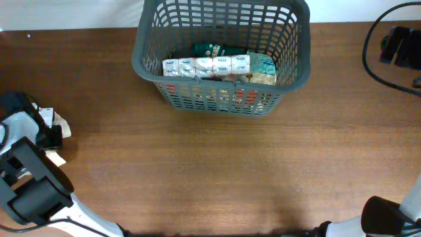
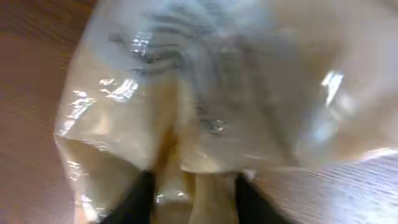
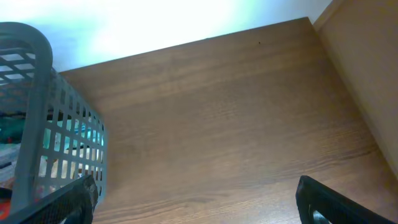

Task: Pack container
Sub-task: 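Move left gripper to the crumpled clear bag and grasp it, then lift the crumpled clear bag with left gripper over the basket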

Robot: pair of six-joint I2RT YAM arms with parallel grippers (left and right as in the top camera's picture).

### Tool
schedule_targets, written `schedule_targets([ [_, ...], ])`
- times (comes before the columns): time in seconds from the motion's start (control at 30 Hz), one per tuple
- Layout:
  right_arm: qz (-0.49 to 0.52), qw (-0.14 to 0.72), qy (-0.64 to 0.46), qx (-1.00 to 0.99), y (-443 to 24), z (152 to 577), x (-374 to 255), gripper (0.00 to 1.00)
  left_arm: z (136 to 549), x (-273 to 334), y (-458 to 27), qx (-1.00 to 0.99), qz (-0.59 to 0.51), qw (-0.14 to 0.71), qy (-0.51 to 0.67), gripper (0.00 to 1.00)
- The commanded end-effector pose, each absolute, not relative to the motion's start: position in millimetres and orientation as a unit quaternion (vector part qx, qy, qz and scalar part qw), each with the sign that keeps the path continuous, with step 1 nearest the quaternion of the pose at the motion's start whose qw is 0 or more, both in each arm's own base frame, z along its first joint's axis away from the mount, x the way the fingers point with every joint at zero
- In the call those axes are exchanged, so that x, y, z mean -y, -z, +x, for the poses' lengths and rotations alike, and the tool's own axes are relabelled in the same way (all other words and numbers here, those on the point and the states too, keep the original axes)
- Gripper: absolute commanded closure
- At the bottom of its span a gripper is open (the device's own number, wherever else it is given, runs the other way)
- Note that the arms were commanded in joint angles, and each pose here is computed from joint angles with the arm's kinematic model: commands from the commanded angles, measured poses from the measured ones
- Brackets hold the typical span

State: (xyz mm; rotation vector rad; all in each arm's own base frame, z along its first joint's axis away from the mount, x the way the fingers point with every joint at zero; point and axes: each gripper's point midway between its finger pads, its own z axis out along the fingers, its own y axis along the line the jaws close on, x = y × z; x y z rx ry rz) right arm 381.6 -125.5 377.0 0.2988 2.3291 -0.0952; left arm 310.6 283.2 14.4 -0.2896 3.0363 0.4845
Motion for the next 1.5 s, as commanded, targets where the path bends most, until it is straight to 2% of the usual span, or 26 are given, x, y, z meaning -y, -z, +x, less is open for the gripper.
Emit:
schedule_targets([
  [0.0,0.119,0.385,0.035,-0.915,-376.4,381.9,126.2,0.01,295.2,-267.7,21.0,-0.989,-0.088,-0.014,-0.115,0.98],
  [0.17,0.119,0.385,0.035,-0.914,-376.4,381.9,126.2,0.01,298.9,-268.3,19.1,-0.99,-0.088,-0.008,-0.113,0.98],
  [0.27,0.119,0.385,0.035,-0.914,-376.4,381.9,126.2,0.01,319.8,-262.0,3.3,-0.993,-0.085,0.026,-0.078,0.98],
  [0.6,0.119,0.385,0.035,-0.914,-376.5,381.8,126.2,0.01,396.7,-270.3,-118.9,-0.985,-0.063,0.146,-0.063,0.99],
  [0.83,0.119,0.385,0.035,-0.914,-376.4,381.9,126.2,0.01,438.2,-244.9,-188.1,-0.973,-0.018,0.217,-0.079,0.99],
  [1.1,0.119,0.385,0.035,-0.914,-376.4,381.9,126.2,0.01,486.9,-166.0,-310.5,-0.92,0.145,0.332,-0.149,0.99],
  [1.3,0.119,0.385,0.035,-0.914,-376.4,381.9,126.2,0.01,499.9,-82.5,-411.3,-0.837,0.258,0.441,-0.196,0.99],
  [1.47,0.119,0.385,0.035,-0.914,-376.5,381.8,126.2,0.01,498.2,-1.2,-449.5,-0.767,0.364,0.487,-0.203,0.99],
])
